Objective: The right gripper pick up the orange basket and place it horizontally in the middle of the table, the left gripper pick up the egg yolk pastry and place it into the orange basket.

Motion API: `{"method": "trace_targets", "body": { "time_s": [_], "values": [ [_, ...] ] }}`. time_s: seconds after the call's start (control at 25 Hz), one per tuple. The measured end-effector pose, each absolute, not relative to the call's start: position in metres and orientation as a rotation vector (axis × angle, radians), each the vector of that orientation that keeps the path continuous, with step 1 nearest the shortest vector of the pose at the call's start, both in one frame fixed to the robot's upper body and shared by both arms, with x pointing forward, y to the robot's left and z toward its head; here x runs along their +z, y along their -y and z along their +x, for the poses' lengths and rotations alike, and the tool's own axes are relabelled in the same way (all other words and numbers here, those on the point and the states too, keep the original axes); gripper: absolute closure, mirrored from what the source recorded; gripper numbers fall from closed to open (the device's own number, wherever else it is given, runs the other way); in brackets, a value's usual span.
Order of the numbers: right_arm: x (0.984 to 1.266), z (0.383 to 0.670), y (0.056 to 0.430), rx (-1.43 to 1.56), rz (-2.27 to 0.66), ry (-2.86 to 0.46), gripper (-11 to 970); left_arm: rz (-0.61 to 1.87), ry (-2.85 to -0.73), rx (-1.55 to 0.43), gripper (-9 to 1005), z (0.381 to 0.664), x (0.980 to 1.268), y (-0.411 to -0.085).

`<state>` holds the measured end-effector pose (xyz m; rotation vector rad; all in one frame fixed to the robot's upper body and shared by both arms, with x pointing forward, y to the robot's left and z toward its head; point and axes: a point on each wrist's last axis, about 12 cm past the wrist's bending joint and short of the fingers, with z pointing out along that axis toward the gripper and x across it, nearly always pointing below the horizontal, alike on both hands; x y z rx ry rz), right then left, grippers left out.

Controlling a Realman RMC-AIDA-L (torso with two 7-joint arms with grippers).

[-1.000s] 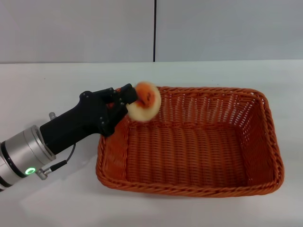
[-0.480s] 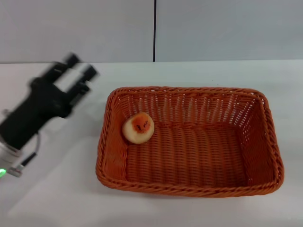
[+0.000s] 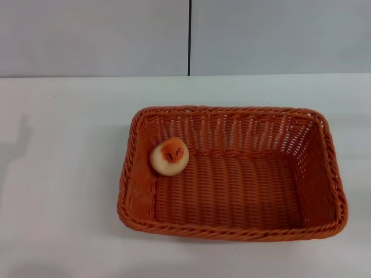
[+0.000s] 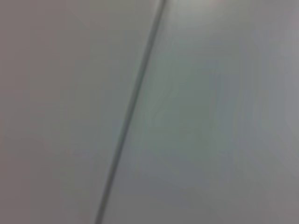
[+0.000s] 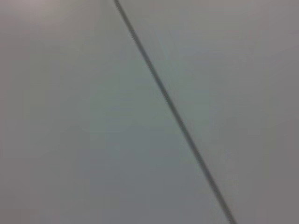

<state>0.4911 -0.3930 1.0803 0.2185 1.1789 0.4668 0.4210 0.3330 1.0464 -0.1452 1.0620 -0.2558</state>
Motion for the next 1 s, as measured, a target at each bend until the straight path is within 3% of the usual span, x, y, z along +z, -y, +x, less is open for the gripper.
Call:
{"method": "trace_targets", "body": {
  "time_s": [0.4, 1.0],
  "values": [
    [1.069, 0.452, 0.415, 0.369, 0.343, -1.135, 486, -0.206, -1.032, -0.159, 183, 0.42, 1.049, -0.346],
    [1.066, 0.447, 0.416, 0.366, 0.362, -1.133, 486, -0.213, -1.045, -0.173, 183, 0.422, 1.047, -0.345]
  ]
}}
